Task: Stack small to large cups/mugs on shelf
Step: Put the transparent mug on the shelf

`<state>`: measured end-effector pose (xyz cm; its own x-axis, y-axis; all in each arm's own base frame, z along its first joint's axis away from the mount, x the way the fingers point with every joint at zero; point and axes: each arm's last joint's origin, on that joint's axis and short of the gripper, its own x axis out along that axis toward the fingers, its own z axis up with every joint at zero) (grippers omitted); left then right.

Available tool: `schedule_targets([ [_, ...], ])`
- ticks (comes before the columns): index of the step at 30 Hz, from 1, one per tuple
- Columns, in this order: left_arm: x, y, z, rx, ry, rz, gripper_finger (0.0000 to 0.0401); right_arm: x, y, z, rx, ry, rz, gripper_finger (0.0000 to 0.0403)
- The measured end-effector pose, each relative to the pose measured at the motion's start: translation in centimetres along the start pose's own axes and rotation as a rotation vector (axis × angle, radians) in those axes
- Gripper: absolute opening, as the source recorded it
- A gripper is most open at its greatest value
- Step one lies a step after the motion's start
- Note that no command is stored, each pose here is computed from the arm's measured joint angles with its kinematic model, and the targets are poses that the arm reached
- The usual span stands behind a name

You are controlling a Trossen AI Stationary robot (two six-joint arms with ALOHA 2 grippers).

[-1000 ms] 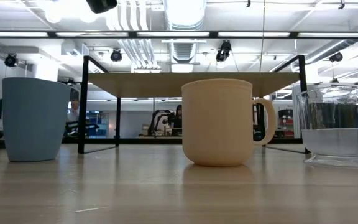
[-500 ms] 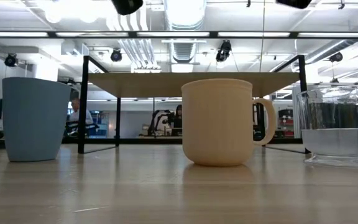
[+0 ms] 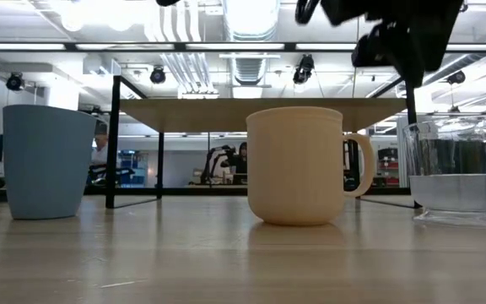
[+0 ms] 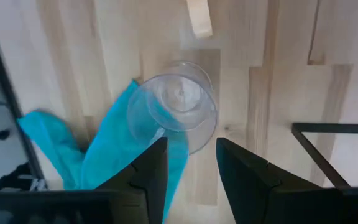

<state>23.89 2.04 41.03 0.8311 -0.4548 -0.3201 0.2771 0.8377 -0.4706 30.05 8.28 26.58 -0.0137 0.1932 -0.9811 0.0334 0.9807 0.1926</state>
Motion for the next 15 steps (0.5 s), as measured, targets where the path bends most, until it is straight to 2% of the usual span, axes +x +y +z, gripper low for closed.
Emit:
schedule_targets([
  [15, -2.9, -2.1, 0.0, 0.063, -0.078, -0.019, 0.0148, 4.0, -0.2, 2.0, 0.012, 0.112, -0.035, 0.0121],
])
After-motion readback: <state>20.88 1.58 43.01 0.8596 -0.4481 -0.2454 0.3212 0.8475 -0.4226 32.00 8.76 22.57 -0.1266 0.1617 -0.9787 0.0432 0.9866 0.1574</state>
